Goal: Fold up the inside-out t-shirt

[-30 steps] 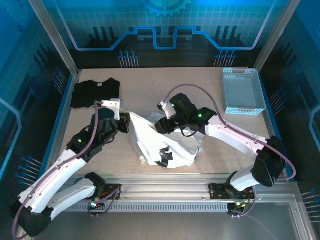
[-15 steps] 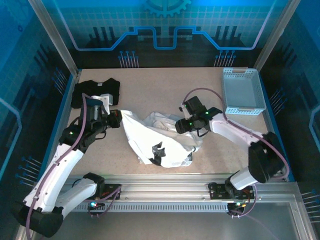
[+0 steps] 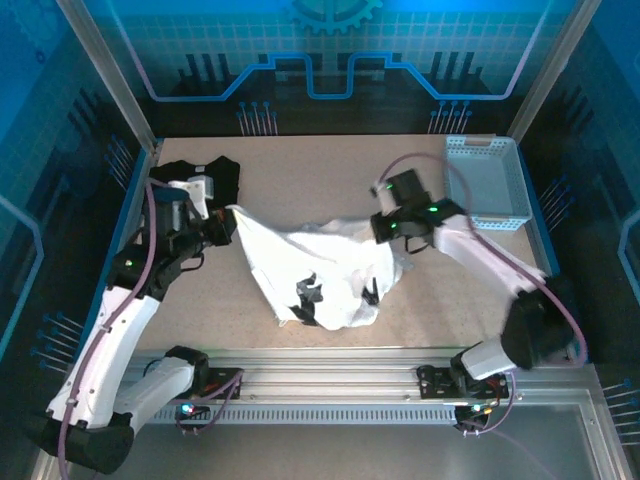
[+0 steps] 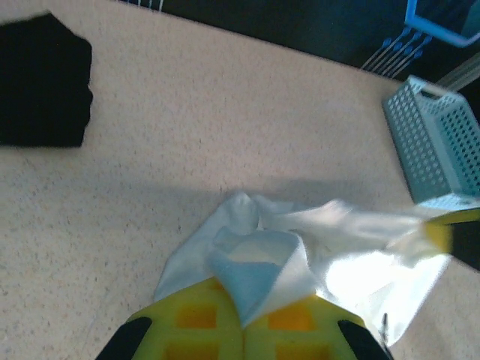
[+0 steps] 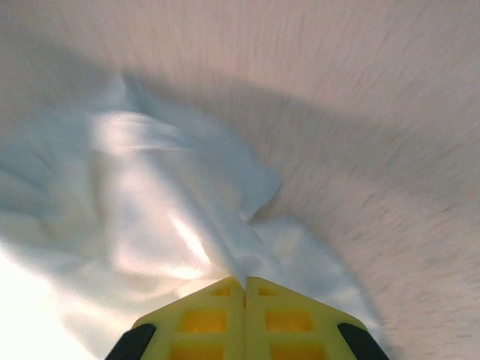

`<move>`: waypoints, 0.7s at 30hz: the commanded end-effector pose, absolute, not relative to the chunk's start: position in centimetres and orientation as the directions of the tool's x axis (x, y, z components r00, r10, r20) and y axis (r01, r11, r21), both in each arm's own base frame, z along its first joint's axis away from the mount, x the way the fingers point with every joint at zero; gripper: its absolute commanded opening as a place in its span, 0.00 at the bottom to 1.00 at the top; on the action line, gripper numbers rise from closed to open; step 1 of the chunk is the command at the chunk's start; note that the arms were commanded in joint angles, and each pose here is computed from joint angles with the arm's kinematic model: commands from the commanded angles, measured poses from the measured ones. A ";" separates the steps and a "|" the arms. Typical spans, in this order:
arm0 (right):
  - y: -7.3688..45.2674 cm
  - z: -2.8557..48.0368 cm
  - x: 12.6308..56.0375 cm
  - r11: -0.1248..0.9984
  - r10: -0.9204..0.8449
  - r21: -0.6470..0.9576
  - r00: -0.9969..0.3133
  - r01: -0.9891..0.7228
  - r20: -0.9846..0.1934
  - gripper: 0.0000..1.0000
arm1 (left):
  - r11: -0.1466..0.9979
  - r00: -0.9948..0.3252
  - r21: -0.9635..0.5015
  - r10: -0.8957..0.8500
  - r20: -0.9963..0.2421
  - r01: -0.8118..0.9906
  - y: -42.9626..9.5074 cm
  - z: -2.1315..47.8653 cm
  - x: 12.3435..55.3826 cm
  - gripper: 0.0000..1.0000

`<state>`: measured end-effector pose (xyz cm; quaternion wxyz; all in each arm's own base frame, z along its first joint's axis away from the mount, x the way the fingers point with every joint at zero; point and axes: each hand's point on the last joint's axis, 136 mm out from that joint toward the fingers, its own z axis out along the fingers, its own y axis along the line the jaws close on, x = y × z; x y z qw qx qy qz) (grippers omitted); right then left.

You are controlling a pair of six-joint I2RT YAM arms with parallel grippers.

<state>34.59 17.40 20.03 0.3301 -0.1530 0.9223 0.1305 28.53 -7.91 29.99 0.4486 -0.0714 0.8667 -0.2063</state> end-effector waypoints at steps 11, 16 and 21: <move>12.3 36.7 31.0 0.935 -0.008 0.137 -0.407 -0.326 -0.913 0.00 | 0.873 -0.231 -0.485 -0.462 -0.856 0.052 -2.4 46.1 29.4 0.00; 17.0 23.8 25.8 0.888 -0.067 0.241 -0.629 -0.391 -0.775 0.05 | 0.894 -0.337 -0.448 -0.425 -0.841 -0.008 -2.1 40.3 29.9 0.00; 20.7 14.9 22.2 0.860 -0.231 0.223 -0.739 -0.459 -0.633 0.43 | 0.903 -0.432 -0.428 -0.404 -0.806 -0.047 -2.1 35.1 30.1 0.00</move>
